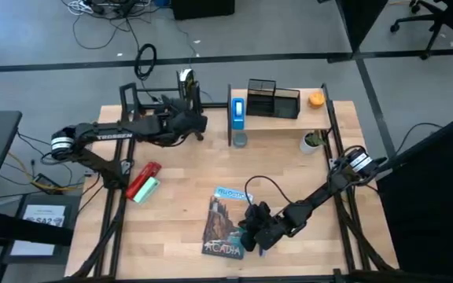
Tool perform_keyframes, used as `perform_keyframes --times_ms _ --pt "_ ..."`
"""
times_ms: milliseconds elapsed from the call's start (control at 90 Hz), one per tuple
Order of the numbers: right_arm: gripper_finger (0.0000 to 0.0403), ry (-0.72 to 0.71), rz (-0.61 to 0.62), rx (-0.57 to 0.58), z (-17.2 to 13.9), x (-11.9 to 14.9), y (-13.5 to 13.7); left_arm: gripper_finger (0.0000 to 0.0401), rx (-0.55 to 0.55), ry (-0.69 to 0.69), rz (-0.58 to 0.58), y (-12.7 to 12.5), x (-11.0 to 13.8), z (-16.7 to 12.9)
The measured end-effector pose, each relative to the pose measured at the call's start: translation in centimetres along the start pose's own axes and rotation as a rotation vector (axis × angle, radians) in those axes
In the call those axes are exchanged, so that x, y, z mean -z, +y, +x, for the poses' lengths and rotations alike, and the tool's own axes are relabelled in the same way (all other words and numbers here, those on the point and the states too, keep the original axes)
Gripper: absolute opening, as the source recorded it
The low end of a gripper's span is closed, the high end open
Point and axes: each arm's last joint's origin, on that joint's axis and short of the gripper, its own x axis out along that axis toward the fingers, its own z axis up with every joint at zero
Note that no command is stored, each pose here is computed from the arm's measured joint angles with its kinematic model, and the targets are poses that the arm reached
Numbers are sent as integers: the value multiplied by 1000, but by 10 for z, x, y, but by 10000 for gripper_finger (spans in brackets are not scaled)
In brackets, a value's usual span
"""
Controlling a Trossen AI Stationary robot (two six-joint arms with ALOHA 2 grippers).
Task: Stock shelves
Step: Put the brown book on the book organizer
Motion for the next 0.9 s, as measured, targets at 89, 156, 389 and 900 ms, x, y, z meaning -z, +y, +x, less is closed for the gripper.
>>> perform_keyframes --times_ms 89,156,389,900 --pt "0 -2 -2 2 0 0 0 158 47 -38 21 1 -14 -16" --pt "0 -3 -27 3 0 0 0 158 94 -71 27 0 -25 -33" --pt "0 -24 -100 -49 -16 -11 8 158 420 -114 80 -19 -21 -115" --pt "0 276 81 -114 -1 38 9 158 616 502 129 -92 155 -199"
